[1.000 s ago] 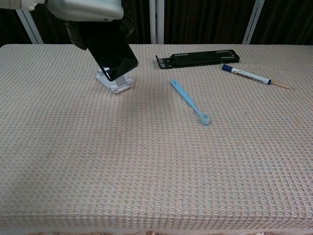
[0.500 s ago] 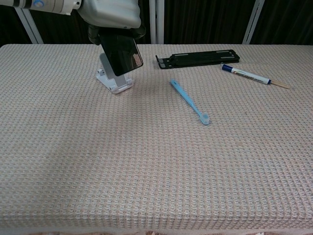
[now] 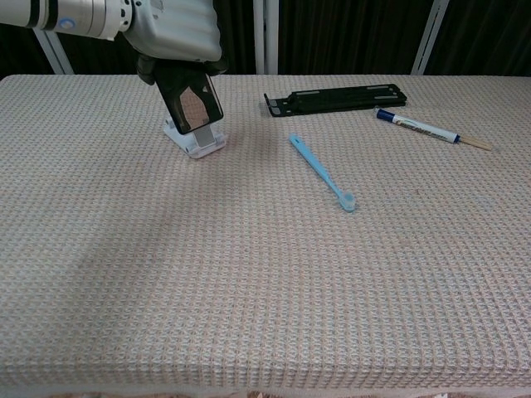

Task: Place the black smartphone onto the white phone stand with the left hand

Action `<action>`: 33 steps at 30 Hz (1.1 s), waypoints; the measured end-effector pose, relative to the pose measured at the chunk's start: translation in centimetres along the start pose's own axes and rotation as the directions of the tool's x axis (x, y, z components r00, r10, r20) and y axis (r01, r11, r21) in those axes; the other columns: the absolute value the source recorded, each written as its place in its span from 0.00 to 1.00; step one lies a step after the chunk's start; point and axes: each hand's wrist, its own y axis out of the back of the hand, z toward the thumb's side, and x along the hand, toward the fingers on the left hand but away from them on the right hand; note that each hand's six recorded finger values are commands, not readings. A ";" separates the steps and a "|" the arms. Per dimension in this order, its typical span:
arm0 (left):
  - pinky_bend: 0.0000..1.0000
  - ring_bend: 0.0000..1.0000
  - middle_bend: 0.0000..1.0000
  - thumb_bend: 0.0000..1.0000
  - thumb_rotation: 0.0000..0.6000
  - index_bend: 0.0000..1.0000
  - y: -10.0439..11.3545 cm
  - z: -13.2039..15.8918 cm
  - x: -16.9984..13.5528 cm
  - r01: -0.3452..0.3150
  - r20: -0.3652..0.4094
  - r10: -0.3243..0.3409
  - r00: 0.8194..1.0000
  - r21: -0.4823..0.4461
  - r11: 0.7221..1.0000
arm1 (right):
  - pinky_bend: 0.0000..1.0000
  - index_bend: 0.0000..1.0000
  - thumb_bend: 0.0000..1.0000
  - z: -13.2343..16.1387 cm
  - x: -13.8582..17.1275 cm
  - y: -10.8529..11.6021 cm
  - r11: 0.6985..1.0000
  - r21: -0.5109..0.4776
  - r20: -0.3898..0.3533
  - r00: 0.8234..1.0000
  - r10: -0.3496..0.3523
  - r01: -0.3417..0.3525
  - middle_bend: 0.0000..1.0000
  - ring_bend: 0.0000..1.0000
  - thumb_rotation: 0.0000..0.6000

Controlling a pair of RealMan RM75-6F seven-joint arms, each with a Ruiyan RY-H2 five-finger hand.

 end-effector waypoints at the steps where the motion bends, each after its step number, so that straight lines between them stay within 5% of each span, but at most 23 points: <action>1: 0.38 0.37 0.47 0.38 1.00 0.64 -0.1 0.0 0.1 0.002 0.001 -0.002 1.000 0.004 1.000 | 0.00 0.00 0.18 0.0 0.0 0.0 1.000 0.000 0.000 1.000 0.000 0.000 0.00 0.00 1.00; 33: 0.37 0.37 0.47 0.39 1.00 0.63 0.0 1.9 2.1 0.012 0.053 -0.014 0.998 0.035 0.999 | 0.00 0.00 0.19 -1.0 0.1 -0.7 1.000 -0.010 0.016 1.000 0.021 -0.020 0.00 0.00 1.00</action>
